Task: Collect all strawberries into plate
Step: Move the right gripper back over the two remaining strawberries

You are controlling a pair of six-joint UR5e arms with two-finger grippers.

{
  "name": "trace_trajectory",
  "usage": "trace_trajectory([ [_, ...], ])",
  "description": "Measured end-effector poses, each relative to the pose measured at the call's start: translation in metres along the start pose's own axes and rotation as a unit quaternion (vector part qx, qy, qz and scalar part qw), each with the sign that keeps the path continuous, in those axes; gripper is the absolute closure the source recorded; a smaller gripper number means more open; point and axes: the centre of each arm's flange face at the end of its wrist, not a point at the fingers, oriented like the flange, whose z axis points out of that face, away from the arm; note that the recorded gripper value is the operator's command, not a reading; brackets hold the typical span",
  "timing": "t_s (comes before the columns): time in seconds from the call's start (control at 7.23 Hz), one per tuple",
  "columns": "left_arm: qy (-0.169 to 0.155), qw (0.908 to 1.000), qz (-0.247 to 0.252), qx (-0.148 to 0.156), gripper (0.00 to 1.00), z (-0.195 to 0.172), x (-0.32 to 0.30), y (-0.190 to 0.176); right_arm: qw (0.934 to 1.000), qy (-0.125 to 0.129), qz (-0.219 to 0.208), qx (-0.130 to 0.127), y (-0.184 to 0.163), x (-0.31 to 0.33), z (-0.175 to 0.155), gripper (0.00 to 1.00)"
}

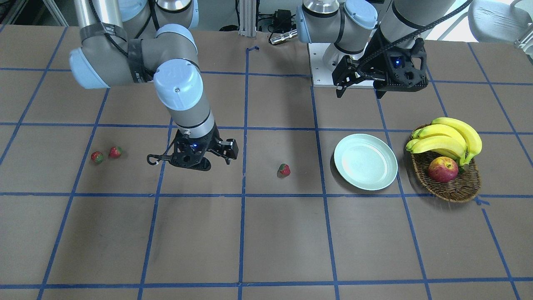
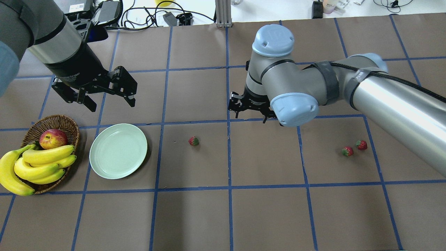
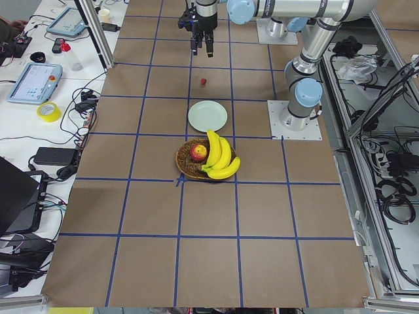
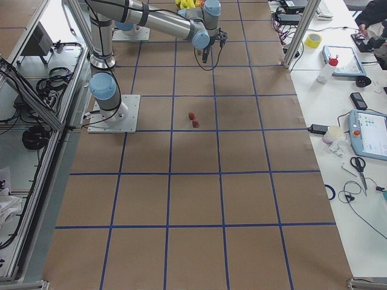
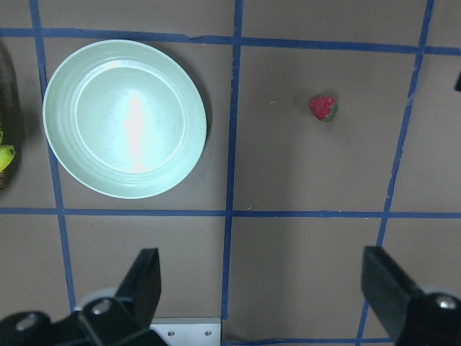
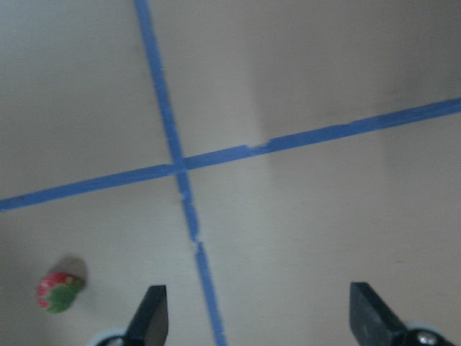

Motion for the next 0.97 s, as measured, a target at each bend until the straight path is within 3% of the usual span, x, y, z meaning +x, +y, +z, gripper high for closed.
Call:
trace_trajectory([
  [0.28,0.0,1.0,0.003,-0.001,0.0,0.003,-0.001,-0.001,0.9966,0.049,-0.065,-0.006,0.001,0.07,0.002,0.11],
  [0.41,0.002,1.0,0.003,0.002,0.0,0.005,0.0,-0.003,0.9935,0.061,-0.095,-0.012,-0.001,0.104,0.001,0.14],
  [0.69,0.004,0.9999,0.003,0.012,0.0,0.003,0.0,-0.005,0.9863,0.063,-0.15,-0.027,-0.009,0.175,0.003,0.15],
  [0.97,-0.023,0.9997,0.004,0.011,0.0,0.006,-0.005,-0.008,0.9758,0.052,-0.209,-0.039,-0.019,0.246,0.005,0.15],
])
